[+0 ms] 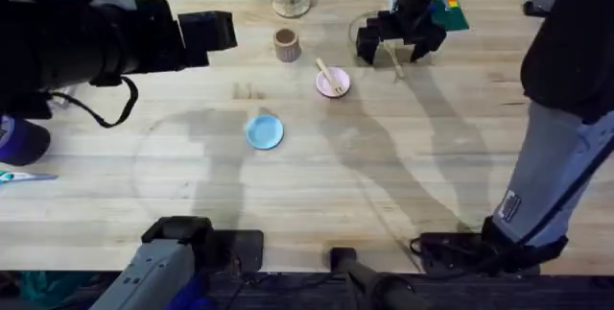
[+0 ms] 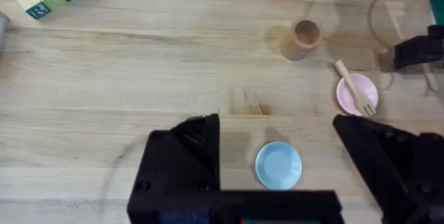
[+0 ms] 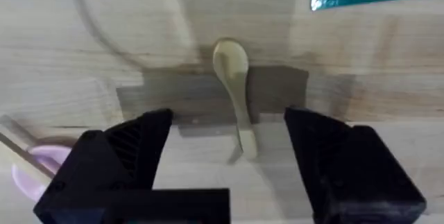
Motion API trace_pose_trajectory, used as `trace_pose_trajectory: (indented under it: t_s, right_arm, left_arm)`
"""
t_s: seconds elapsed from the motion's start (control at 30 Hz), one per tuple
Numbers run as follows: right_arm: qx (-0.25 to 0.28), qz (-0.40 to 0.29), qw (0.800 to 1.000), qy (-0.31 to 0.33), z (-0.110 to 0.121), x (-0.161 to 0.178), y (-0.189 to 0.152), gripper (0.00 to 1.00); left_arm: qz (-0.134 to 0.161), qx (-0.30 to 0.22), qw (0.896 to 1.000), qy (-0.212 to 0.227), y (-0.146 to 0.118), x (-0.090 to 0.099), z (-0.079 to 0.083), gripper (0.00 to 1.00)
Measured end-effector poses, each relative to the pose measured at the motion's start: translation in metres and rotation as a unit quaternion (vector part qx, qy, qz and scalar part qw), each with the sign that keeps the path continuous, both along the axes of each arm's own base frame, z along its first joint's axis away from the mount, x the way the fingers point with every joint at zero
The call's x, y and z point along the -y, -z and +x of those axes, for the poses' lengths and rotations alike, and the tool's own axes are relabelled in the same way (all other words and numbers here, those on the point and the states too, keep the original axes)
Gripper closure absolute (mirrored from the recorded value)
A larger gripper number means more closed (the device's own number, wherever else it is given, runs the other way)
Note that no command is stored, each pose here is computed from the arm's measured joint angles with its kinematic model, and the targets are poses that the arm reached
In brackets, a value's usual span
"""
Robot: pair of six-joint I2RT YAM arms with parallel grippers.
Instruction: Pick up a utensil and set it on the pink plate, then put the other utensil in the container.
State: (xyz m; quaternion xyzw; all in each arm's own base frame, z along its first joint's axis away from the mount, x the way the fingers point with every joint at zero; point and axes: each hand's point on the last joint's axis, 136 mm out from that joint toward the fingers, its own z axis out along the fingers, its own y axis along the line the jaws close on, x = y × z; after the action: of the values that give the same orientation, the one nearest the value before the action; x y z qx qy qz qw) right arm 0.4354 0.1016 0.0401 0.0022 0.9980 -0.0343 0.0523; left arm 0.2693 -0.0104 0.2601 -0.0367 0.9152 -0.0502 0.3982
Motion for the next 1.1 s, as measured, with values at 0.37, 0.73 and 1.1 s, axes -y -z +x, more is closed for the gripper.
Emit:
trace_pose_trajectory:
  t_s: [0.37,0.73,1.1]
  right_arm:
    - [-0.004,0.005,1.0,0.004,0.0,-0.002,0.001,0.007]
    - [-0.009,0.026,1.0,0.007,-0.001,-0.007,0.002,0.007]
    - [-0.008,0.034,0.999,0.005,0.0,-0.012,0.002,0.205]
  left_arm:
    - [0.0,0.0,1.0,0.0,0.0,0.0,0.0,0.006]
    - [0.0,0.0,1.0,0.0,0.0,0.0,0.0,0.006]
    - [0.0,0.0,1.0,0.0,0.0,0.0,0.0,0.008]
